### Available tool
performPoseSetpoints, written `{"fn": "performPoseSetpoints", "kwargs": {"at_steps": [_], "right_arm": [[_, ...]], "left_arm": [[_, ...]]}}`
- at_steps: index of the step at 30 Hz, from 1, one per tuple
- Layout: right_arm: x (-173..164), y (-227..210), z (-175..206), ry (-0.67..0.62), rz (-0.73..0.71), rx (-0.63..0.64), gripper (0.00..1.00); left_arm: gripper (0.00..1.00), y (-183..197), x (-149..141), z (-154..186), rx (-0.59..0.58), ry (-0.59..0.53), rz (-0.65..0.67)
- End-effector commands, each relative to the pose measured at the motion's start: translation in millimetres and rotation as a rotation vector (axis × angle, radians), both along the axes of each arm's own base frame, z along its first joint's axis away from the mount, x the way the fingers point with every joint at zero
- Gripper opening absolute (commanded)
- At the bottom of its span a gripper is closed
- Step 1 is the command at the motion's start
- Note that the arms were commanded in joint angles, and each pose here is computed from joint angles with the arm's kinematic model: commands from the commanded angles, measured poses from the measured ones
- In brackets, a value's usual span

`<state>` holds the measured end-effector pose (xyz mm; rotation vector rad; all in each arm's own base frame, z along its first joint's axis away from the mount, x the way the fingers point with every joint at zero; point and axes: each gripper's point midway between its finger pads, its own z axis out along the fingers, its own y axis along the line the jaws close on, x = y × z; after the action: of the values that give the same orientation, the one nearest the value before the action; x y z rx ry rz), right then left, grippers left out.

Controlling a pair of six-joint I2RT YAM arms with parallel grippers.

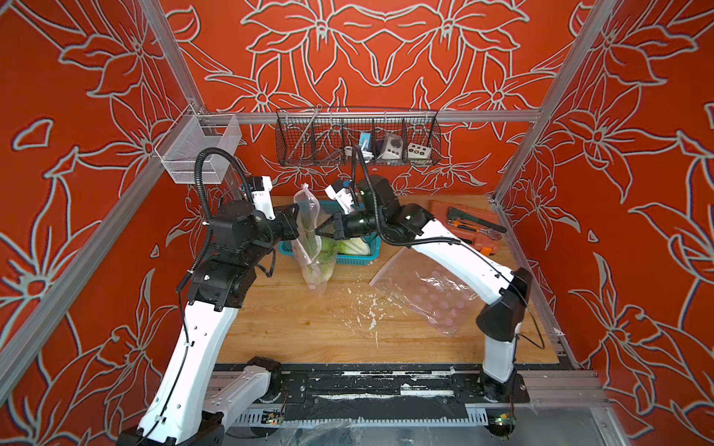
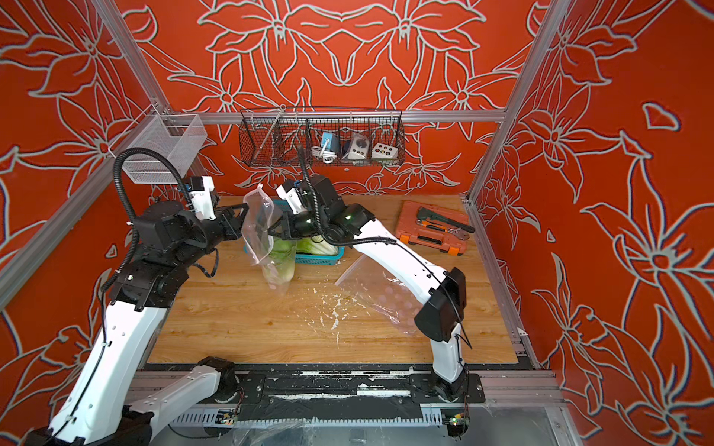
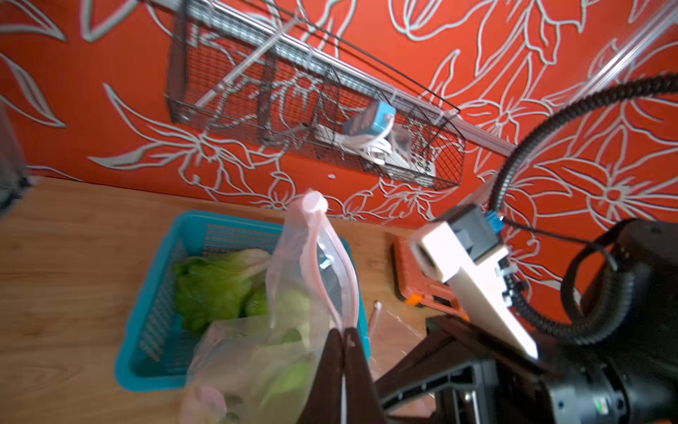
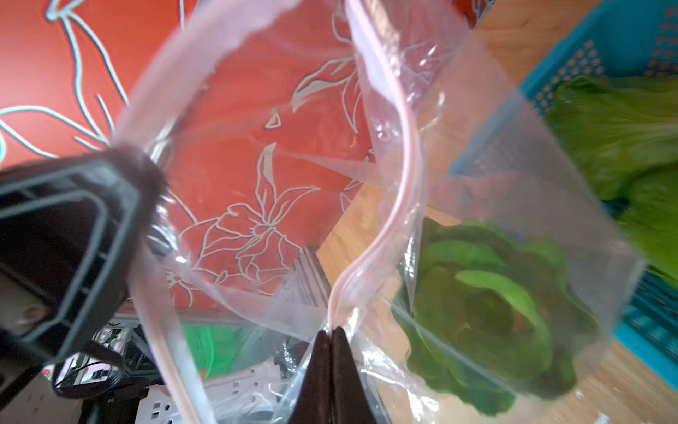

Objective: Put the chinese cabbages into a zipper bag and zip it
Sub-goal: Adjust the zipper food storage bag at the center of the board, then adjust the Chinese cabbage in the basket.

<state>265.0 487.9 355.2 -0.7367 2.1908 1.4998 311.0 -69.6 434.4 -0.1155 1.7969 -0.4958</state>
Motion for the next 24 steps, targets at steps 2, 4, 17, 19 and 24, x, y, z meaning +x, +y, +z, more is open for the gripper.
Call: {"fn": "performPoseSetpoints", "kwargs": {"at_steps": [2,4,17,19,24], "right_arm": [[-23,20,14,0.025,0.055,0.064,0.0],[-15,20,-18,0.05,0.013,0.014,0.0],[70,-88,-112,-0.074,-0.109,-0.361,0.53],[88,-95,-132,-0.134,-0.121,-0.481,0.68],[133,-103,-176,-0.233,-0.134,-0.742,0.93]], "left_arm": [[0.0,2,8,-2,0.094,-0.005,-0.007],[0.0,-12,13,-32,0.072,0.06,-0.081],[0.0,-28,21,-136,-0.012,0.211,-0.139],[0.0,-36,19,-132,-0.04,0.198,-0.184],[0.0,-44,15,-119,-0.071,0.176,-0.236]]}}
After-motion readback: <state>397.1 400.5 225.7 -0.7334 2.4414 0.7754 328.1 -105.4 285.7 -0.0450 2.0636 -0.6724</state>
